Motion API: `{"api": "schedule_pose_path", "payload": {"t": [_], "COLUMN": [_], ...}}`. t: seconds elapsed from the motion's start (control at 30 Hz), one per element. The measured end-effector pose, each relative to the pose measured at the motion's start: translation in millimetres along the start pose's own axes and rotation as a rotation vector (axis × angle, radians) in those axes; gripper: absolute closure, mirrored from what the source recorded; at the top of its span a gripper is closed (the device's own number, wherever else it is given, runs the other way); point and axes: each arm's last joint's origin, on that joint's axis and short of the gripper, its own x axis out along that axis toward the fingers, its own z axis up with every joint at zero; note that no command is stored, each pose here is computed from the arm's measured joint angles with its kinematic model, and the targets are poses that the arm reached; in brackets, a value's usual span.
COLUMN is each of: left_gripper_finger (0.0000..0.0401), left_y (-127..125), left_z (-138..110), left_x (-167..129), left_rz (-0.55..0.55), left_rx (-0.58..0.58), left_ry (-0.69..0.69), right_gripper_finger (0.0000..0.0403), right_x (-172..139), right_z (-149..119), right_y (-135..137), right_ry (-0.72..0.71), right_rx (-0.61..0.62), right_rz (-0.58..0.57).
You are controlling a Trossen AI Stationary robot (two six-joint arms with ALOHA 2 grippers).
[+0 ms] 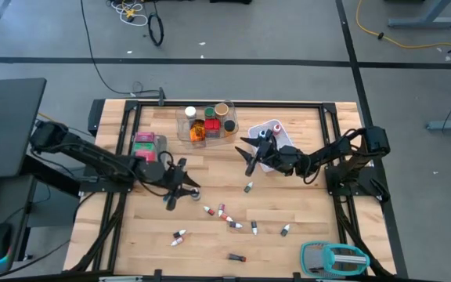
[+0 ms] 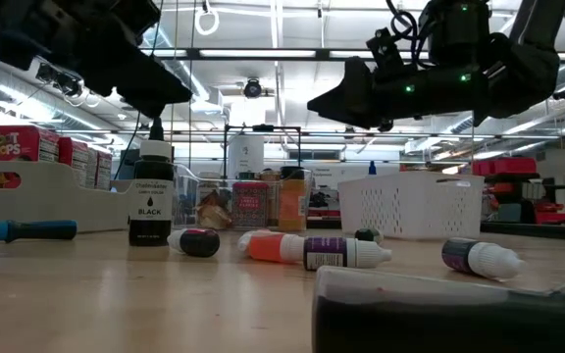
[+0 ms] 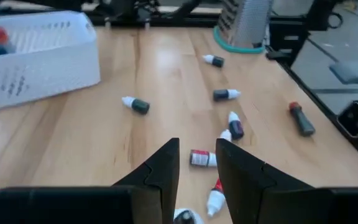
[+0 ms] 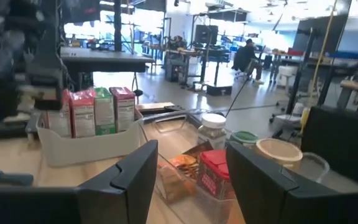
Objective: Pick & Place Kitchen Items
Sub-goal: Put the big black food coloring bottle into the white bin
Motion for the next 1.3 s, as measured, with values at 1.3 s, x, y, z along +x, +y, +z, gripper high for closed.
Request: {"api": "schedule_pose_path", "payload": {"t": [1.3], "left_gripper_finger": [0.0290], "left_y": [-1.1], "left_z": [-27.2], "left_x": [2.9], "left_rz": [0.131], "left_rx": [-0.034], "left_ry": [0.173], "right_gripper_finger": [0.0203], "right_x": [-0.1], "right_z": [-0.1], "right_y": [0.0], "right_ry": [0.001], "right_rx": [0.056], "right_rz": [0.000]}}
